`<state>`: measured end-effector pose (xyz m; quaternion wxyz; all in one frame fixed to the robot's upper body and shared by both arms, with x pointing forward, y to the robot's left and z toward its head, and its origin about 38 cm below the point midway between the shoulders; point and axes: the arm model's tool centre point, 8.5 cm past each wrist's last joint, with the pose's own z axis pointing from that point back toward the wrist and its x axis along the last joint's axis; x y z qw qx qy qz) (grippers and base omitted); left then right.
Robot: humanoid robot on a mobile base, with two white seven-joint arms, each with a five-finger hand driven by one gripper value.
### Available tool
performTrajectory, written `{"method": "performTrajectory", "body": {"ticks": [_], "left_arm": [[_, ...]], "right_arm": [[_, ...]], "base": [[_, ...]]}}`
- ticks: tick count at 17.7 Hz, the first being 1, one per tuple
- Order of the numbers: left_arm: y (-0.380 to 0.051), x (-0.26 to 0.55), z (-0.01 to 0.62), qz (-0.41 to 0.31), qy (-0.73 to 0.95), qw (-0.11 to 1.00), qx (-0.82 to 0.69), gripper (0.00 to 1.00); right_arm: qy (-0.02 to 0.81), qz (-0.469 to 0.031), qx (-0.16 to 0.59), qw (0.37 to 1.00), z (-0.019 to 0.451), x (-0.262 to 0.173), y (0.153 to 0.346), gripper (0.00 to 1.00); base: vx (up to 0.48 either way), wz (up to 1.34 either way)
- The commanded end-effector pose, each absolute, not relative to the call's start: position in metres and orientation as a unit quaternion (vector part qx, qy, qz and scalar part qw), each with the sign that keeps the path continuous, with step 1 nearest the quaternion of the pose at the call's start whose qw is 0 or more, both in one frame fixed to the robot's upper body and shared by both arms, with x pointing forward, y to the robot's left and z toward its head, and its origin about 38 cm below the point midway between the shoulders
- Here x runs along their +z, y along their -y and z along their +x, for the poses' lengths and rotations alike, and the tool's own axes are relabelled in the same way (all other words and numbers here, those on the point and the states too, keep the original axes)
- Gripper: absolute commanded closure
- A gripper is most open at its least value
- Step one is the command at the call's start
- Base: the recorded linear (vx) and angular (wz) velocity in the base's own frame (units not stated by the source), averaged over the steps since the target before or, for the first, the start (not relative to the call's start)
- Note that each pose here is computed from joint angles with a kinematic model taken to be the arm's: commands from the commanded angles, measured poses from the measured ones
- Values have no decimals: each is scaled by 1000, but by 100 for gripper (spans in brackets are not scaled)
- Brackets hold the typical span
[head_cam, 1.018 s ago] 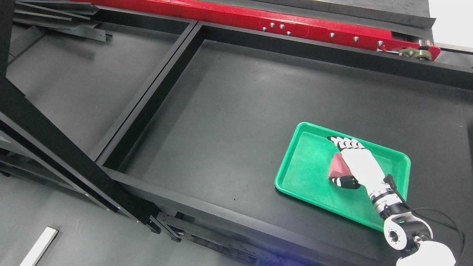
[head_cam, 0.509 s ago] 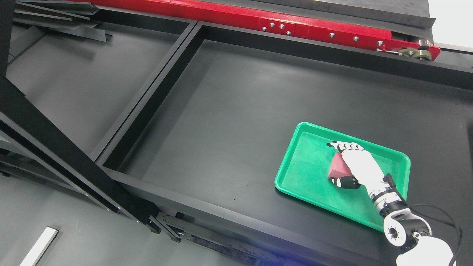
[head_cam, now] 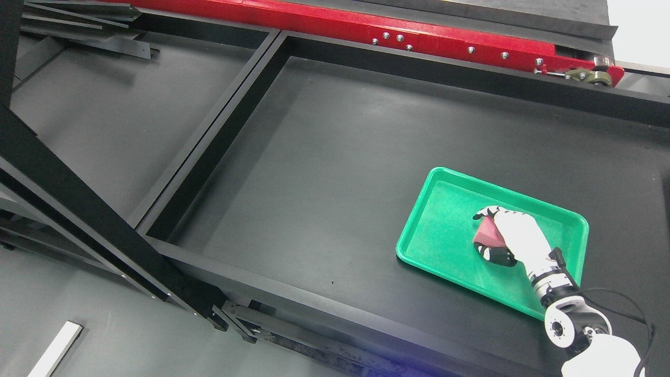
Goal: Pick pink block from left shelf to tray
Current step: 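Close the right hand fingers around the pink cube, then lift the pink cube up out of the green tray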
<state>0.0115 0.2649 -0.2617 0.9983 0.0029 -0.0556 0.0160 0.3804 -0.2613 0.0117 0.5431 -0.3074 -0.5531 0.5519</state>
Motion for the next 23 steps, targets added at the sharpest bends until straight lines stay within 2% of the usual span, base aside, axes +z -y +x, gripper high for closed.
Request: {"method": "performTrajectory", "body": {"ticks": [1,4,11,16,23], "left_arm": [[-276,-260,33,11,76,997,13,0],[-276,-260,34,11,77,997,13,0],[-276,-260,33,11,76,997,13,0],[-276,-260,33,11,76,997,13,0],[-276,-260,34,11,77,997,13,0]], "right_arm": [[546,-303,546,558,379,4,270,96],[569,-322,509,560,383,18,282,97],[666,-383,397,502,377,68,299,96],[727,-377,363,443,348,104,289,96],[749,-366,341,434,334,117,287,96]], "base": [[0,0],[0,0],[0,0],[0,0],[0,0]]}}
